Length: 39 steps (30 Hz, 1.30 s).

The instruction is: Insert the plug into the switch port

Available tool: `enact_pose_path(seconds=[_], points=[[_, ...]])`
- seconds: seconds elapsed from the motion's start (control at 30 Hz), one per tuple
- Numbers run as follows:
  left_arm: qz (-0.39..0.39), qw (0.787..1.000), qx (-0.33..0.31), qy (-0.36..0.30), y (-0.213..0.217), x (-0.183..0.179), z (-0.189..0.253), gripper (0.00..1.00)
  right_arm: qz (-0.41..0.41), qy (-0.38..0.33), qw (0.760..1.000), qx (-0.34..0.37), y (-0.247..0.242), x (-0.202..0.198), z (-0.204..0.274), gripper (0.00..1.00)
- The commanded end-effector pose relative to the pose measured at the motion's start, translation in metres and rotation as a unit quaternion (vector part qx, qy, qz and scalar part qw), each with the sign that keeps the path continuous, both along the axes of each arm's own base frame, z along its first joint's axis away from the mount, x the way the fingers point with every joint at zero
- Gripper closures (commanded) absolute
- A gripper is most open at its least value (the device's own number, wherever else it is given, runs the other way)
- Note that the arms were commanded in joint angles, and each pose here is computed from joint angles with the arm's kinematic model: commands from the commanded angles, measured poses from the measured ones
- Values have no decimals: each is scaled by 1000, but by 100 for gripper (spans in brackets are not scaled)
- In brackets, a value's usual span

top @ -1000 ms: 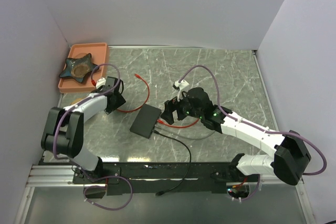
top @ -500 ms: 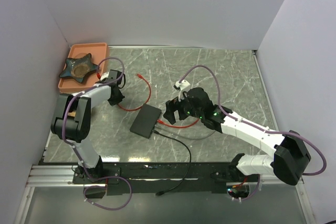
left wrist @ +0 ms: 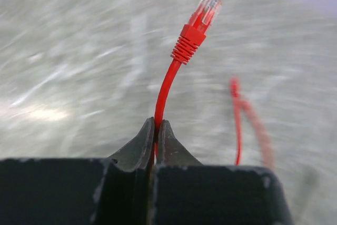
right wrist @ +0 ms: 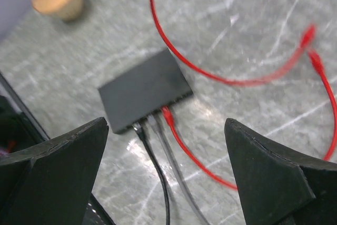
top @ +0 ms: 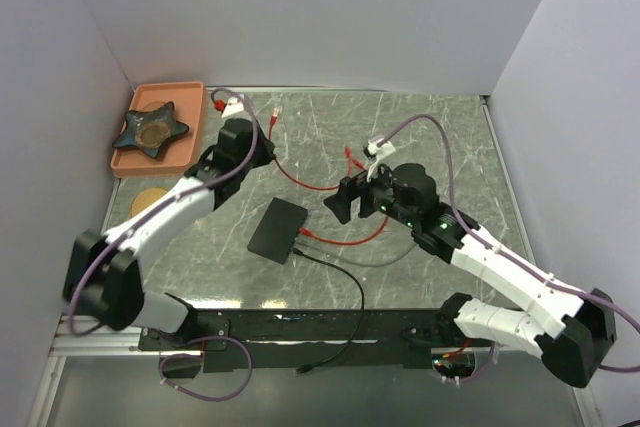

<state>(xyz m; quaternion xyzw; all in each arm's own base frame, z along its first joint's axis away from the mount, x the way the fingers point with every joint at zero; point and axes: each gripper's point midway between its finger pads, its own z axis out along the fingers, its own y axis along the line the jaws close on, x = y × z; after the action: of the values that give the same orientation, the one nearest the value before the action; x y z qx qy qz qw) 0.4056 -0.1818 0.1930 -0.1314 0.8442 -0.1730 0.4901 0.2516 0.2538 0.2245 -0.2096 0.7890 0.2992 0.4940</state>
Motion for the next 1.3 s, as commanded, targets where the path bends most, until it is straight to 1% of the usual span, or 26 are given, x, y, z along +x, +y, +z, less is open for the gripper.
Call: enact_pose_path(seconds=[0.0, 0.03, 0.1, 0.13, 0.2, 0.23, 0.3, 0.37, 0.5, 0.57, 0.63, 0.77, 0.8, 0.83, 0.93, 1.0, 1.03, 1.1, 1.13, 1.2, 1.27], points=[[-60, 990, -59, -114, -26, -24, 55, 99, 11, -33, 998, 50, 1, -6, 40, 1], [-60, 991, -62, -105, -25, -34, 40, 99, 14, -36, 998, 56, 1, -7, 45, 1], [-81, 983, -89, -142, -36, -52, 56, 99, 20, -34, 997, 70, 2, -10, 50, 1], [-82, 983, -88, -137, -35, -61, 41, 99, 21, -41, 996, 81, 2, -10, 56, 1], [-107, 974, -110, -166, -45, -78, 54, 99, 32, -27, 994, 99, 4, -15, 51, 2], [-115, 974, -110, -162, -47, -86, 45, 99, 39, -42, 991, 121, 6, -15, 62, 3], [-128, 969, -117, -173, -52, -99, 51, 99, 47, -30, 988, 144, 8, -18, 58, 4], [-136, 968, -120, -171, -58, -109, 48, 99, 70, -25, 982, 172, 14, -24, 61, 5], [-142, 965, -130, -176, -67, -123, 55, 99, 92, 11, 976, 199, 30, -22, 54, 8], [-157, 963, -127, -178, -75, -129, 58, 99, 104, 30, 971, 213, 36, -24, 51, 9], [-166, 965, -114, -170, -80, -132, 57, 99, 114, 31, 965, 233, 43, -22, 54, 10], [-195, 959, -115, -170, -94, -140, 59, 99, 115, 33, 959, 259, 48, -19, 55, 15], [-198, 958, -117, -171, -96, -141, 61, 99, 116, 36, 957, 262, 50, -17, 54, 17], [-202, 957, -119, -173, -98, -142, 63, 99, 116, 35, 957, 265, 51, -16, 55, 23], [-211, 951, -133, -182, -103, -149, 70, 99, 122, 40, 954, 272, 57, -12, 56, 32], [-218, 947, -140, -190, -106, -153, 74, 99, 119, 43, 954, 273, 59, -9, 53, 34], [-219, 946, -139, -192, -107, -153, 77, 99, 118, 42, 952, 278, 59, -8, 55, 39], [-227, 945, -136, -192, -110, -156, 79, 99, 106, 45, 954, 278, 59, -4, 51, 39], [-228, 945, -135, -191, -111, -157, 79, 99, 103, 45, 953, 280, 58, -3, 51, 42], [-232, 942, -140, -196, -112, -160, 80, 99, 104, 40, 953, 283, 59, -1, 51, 43], [-238, 940, -141, -199, -113, -162, 82, 99, 94, 39, 952, 289, 58, 3, 51, 51]])
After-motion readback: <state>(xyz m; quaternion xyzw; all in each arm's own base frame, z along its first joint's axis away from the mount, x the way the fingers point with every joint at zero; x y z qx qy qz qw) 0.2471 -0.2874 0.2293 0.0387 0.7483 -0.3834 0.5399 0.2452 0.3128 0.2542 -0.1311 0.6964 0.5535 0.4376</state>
